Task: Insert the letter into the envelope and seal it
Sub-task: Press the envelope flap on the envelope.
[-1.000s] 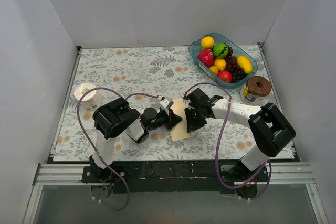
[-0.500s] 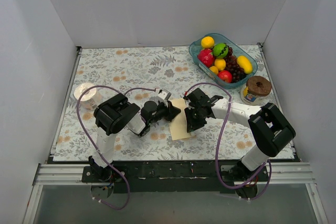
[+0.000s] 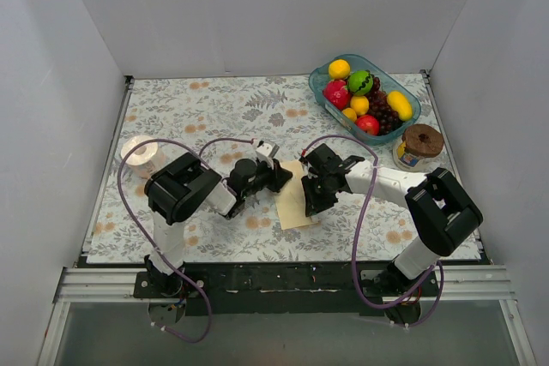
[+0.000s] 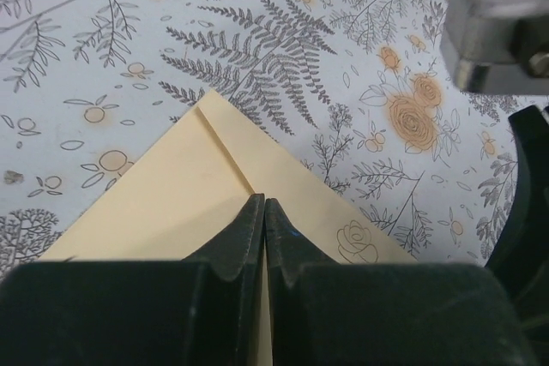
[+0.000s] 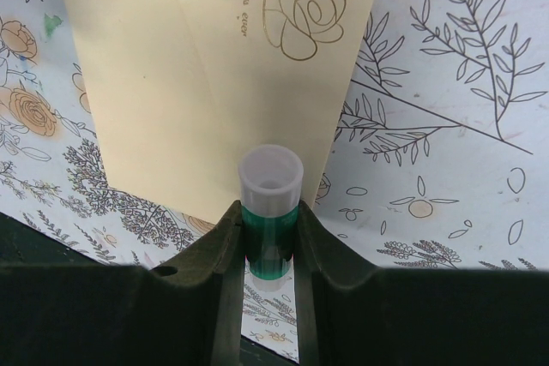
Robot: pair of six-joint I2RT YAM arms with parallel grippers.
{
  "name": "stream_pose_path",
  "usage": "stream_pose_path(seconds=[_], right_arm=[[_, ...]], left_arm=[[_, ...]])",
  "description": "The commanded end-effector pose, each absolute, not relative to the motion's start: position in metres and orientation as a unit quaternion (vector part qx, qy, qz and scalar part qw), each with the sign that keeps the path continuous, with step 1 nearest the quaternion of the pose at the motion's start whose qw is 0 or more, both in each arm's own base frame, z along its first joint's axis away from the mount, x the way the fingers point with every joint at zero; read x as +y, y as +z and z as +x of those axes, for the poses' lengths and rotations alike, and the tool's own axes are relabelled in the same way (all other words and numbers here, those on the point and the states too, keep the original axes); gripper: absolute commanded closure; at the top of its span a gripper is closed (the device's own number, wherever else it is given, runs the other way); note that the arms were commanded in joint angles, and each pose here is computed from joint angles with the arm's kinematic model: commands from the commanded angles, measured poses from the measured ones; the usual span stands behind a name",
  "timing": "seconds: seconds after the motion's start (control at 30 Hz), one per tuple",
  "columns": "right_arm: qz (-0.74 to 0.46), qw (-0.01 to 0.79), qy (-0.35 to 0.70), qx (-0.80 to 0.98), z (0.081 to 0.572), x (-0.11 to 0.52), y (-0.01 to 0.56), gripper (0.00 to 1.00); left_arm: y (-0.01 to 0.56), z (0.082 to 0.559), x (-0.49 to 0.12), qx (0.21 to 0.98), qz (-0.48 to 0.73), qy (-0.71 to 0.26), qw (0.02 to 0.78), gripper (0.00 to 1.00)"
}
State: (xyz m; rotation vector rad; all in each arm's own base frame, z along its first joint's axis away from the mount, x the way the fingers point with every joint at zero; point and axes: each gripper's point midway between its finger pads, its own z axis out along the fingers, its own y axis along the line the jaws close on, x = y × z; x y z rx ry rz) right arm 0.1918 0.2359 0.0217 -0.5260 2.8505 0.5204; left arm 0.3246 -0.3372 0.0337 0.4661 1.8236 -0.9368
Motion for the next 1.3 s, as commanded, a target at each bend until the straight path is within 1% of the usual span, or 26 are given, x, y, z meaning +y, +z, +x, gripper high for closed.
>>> stream_pose_path(seconds=[0.0,0.13,0.2,0.33,0.53,0.67,0.7,0.77,0.8,0.83,0.9,0.93,0.97,1.03,1.1,1.13,1.17,1.23,1.27], right_arm=[[-0.185,0.092,0.147,0.967,0.193,0.229,0.01,0.99],[-0.183,0.105,0.157,0.965,0.197,0.234,0.018,0.99],[-0.185,0.12,0.165,0.961,0.203,0.239,0.027,0.99],[-0.187,0.148,0.187,0.953,0.213,0.25,0.051,0.99],[-0.202,0.225,0.245,0.921,0.233,0.273,0.117,0.99],[-0.233,0.273,0.29,0.887,0.232,0.282,0.161,0.99],[-0.246,0.279,0.299,0.879,0.229,0.283,0.167,0.99],[-0.276,0.291,0.334,0.853,0.217,0.286,0.181,0.99],[-0.298,0.312,0.347,0.833,0.216,0.29,0.19,0.99],[-0.309,0.312,0.355,0.825,0.21,0.288,0.187,0.99],[-0.351,0.34,0.389,0.781,0.197,0.291,0.208,0.99],[-0.365,0.347,0.399,0.766,0.191,0.291,0.213,0.99],[-0.377,0.354,0.415,0.749,0.181,0.29,0.22,0.99],[-0.394,0.377,0.426,0.722,0.177,0.291,0.232,0.99],[-0.409,0.385,0.444,0.698,0.167,0.289,0.243,0.99],[-0.414,0.391,0.449,0.688,0.165,0.29,0.248,0.99],[-0.421,0.395,0.458,0.676,0.16,0.29,0.254,0.99],[-0.426,0.4,0.466,0.664,0.156,0.29,0.26,0.99],[-0.429,0.409,0.476,0.65,0.153,0.291,0.269,0.99]], left_arm=[[0.08,0.337,-0.333,0.736,0.203,-0.363,0.534,1.0],[0.114,0.338,-0.332,0.722,0.197,-0.367,0.552,1.0],[0.14,0.341,-0.331,0.709,0.192,-0.37,0.568,1.0],[0.167,0.342,-0.327,0.709,0.192,-0.36,0.575,1.0],[0.192,0.338,-0.309,0.729,0.144,-0.348,0.572,0.92],[0.201,0.332,-0.303,0.746,0.12,-0.354,0.551,0.82],[0.202,0.328,-0.304,0.749,0.116,-0.364,0.541,0.77],[0.214,0.323,-0.303,0.751,0.109,-0.377,0.531,0.71],[0.221,0.318,-0.305,0.748,0.107,-0.394,0.523,0.61],[0.228,0.314,-0.306,0.746,0.108,-0.405,0.517,0.54],[0.251,0.303,-0.307,0.728,0.116,-0.435,0.517,0.42],[0.263,0.289,-0.313,0.711,0.141,-0.468,0.505,0.37],[0.273,0.28,-0.315,0.697,0.154,-0.486,0.504,0.35],[0.305,0.254,-0.317,0.65,0.188,-0.537,0.503,0.33],[0.317,0.236,-0.316,0.625,0.207,-0.562,0.5,0.32],[0.332,0.226,-0.313,0.603,0.217,-0.575,0.509,0.32],[0.332,0.214,-0.314,0.594,0.235,-0.589,0.494,0.32],[0.338,0.201,-0.313,0.576,0.258,-0.603,0.489,0.33],[0.335,0.191,-0.314,0.571,0.275,-0.615,0.47,0.34]])
